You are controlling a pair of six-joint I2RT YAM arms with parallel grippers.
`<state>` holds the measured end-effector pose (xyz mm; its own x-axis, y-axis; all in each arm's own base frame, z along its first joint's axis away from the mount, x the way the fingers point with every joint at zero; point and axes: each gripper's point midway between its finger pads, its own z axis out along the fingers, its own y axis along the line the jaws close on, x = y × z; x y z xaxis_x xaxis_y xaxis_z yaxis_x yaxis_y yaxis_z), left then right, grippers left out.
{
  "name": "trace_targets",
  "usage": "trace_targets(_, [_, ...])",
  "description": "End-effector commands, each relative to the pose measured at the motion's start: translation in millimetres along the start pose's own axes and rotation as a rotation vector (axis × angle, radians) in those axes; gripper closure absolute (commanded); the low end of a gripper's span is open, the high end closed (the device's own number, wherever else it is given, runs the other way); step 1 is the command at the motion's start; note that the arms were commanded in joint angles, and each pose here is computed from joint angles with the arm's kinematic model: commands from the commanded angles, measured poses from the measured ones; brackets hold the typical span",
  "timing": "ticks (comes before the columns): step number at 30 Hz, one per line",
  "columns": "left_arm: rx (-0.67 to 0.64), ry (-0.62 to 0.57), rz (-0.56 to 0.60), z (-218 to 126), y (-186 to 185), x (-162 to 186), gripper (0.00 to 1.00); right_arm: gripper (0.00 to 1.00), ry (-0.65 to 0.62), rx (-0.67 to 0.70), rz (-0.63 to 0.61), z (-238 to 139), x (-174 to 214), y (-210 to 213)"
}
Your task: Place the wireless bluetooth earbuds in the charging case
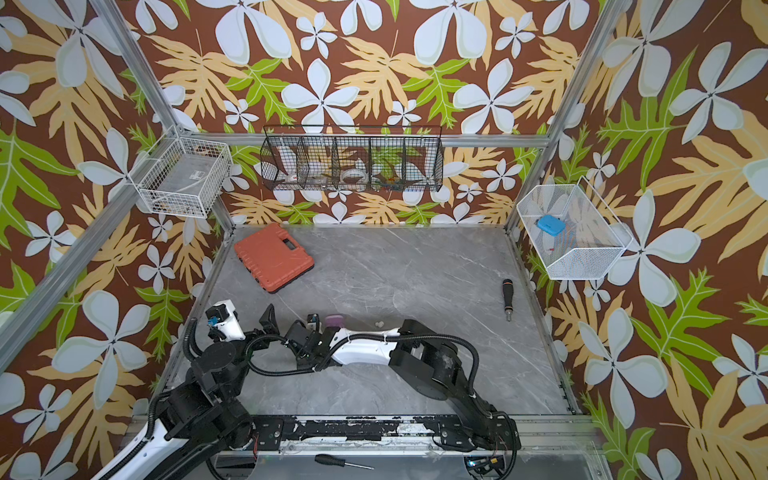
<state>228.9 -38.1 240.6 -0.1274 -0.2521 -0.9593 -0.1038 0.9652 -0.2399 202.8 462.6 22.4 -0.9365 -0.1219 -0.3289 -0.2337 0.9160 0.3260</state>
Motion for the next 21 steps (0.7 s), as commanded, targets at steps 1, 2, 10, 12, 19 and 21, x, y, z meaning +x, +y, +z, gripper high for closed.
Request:
trace_targets(1, [0.003,-0.017,-0.013,0.1,-1.1,-4.8,0.0,0.72,0.034,0.062,-0.01,2.4,9.1,-17.3])
trace_targets(2, [0.003,-0.016,-0.012,0.2,-1.2,-4.4,0.0,0.72,0.033,0.062,-0.013,2.0,9.2,-17.1])
trace_targets(10, [0.003,-0.016,-0.012,0.3,-0.9,-4.1,0.0,0.72,0.035,0.045,-0.039,-1.8,8.1,-13.1])
trace_targets(12, [0.003,-0.017,-0.012,0.2,-1.0,-4.5,0.0,0.72,0.036,0.046,-0.045,-2.2,8.3,-13.2])
trace_targets(19, [0.0,-0.017,-0.009,0.4,-0.7,-4.4,0.0,0.72,0.031,0.043,-0.068,-5.1,6.6,-12.3])
trace_targets(21, [0.0,-0.017,-0.01,0.3,-0.7,-4.7,0.0,0.72,0.028,0.044,-0.071,-6.1,5.8,-12.6])
